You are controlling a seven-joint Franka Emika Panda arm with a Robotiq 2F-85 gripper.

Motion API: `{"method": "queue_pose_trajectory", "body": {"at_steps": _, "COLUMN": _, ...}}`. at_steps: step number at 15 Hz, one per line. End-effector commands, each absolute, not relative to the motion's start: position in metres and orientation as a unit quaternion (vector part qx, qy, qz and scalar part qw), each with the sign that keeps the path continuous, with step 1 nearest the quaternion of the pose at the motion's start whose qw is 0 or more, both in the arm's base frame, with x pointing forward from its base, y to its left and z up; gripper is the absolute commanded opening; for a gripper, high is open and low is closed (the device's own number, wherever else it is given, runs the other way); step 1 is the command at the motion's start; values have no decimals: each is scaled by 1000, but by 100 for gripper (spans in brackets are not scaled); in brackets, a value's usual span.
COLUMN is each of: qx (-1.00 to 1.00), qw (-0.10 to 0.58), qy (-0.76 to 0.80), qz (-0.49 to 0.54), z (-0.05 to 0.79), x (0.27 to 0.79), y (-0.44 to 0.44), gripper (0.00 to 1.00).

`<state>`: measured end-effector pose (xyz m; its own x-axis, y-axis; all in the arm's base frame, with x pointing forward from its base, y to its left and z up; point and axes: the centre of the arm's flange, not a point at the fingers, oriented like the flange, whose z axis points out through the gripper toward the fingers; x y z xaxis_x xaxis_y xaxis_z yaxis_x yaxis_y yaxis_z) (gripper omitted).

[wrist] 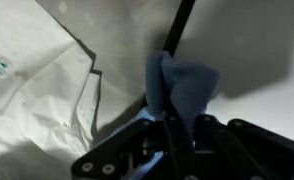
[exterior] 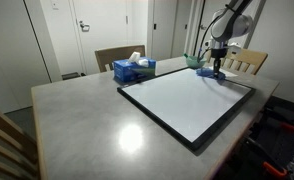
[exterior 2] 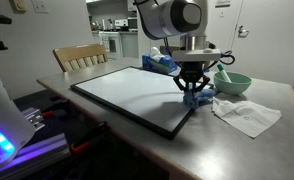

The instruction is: Use the blue towel to wipe the white board

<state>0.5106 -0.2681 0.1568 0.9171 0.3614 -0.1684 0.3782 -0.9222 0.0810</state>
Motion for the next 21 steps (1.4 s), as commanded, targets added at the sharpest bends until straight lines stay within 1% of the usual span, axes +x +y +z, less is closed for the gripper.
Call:
{"method": "queue_pose_trajectory", "body": {"at_steps": 1, "qx": 975, "qw": 33, "qy": 201, "qz": -86, "z": 128, "x": 548, "y": -274, "gripper": 3}}
{"method": "queue_pose_trajectory", "body": {"at_steps": 5, "qx": 978, "qw": 17, "qy": 192, "qz": -80, "z": 128, "x": 572, "y": -269, "gripper": 3}}
{"method": "queue_pose_trajectory", "body": {"at_steps": 7, "qx": 982, "qw": 7, "qy": 171, "qz": -76, "z": 129, "x": 576, "y": -272, "gripper": 3}}
{"method": "queue_pose_trajectory", "body": {"at_steps": 8, "qx": 981, "qw": 28, "qy": 178, "qz": -77, "z": 158, "x": 561, "y": -267, "gripper": 12}}
{"method": "queue_pose_trajectory", "body": {"at_steps": 14, "qx": 982, "qw": 21, "qy": 169, "qz": -76, "z": 157, "x": 564, "y": -269, "gripper": 12}}
{"method": "queue_pose_trajectory", "body": {"at_steps": 15, "qx": 982, "qw": 21, "qy": 169, "qz": -76, "z": 157, "x": 564, "y": -269, "gripper": 3}}
{"method": "queue_pose_trajectory", "body": {"at_steps": 18, "qx": 980, "qw": 25, "qy": 184, "qz": -72, "z": 151, "x": 577, "y": -254, "gripper": 3}}
{"method": "queue_pose_trajectory", "body": {"at_steps": 21, "qx": 974, "qw": 31, "qy": 212, "qz": -73, "z": 146, "x": 603, "y": -231, "gripper": 3}}
